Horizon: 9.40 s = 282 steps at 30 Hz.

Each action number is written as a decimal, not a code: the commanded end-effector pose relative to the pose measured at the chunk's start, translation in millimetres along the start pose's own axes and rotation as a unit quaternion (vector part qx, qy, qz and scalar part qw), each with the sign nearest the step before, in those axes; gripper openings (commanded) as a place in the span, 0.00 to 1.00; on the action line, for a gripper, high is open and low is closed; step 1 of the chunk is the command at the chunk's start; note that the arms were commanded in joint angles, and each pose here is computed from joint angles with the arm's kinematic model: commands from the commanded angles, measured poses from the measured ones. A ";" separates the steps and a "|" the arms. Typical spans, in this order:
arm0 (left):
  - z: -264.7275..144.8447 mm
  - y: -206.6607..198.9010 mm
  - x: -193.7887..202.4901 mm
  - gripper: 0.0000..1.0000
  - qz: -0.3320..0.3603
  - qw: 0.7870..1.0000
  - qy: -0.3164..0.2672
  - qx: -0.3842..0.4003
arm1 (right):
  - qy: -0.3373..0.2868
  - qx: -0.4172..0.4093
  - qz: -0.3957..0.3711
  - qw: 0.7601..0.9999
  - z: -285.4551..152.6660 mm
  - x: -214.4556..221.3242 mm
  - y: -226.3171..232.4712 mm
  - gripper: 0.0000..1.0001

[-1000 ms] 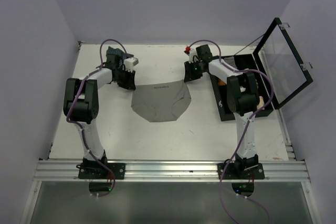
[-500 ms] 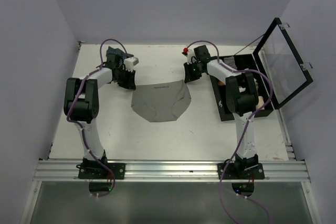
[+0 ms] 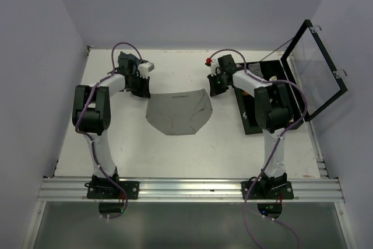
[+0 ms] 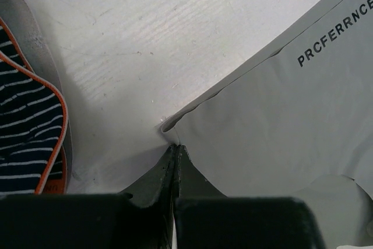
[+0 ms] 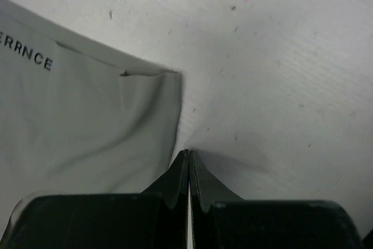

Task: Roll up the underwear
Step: Flatten the underwear, then fold the underwear

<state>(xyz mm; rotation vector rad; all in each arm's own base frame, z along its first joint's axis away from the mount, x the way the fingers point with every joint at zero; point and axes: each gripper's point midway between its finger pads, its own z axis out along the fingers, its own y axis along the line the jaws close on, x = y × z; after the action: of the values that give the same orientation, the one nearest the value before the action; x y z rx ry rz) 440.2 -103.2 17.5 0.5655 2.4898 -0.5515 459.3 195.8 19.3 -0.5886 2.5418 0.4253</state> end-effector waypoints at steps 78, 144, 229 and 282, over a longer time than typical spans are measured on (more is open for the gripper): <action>-74.8 -90.3 11.5 0.46 0.294 0.948 -0.068 0.098 | -0.059 -0.245 -0.229 0.940 -112.4 23.7 141.1 0.22; 51.6 -99.9 -55.4 0.00 0.282 0.948 -0.038 0.141 | 0.021 -0.173 -0.188 0.967 11.8 -13.8 91.7 0.00; -52.9 -131.3 -16.5 0.00 0.256 0.947 -0.077 0.180 | -0.013 -0.283 -0.201 0.938 -100.8 -0.9 150.2 0.00; -95.8 -145.6 58.3 0.37 0.300 0.943 -0.042 0.138 | 0.060 -0.310 -0.288 0.904 -129.9 134.5 216.7 0.21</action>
<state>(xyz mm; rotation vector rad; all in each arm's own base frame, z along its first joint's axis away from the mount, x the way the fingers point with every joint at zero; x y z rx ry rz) 243.1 -158.1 89.6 1.3759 2.0637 -0.7916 182.6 275.8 95.9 -1.6564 2.1205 1.0363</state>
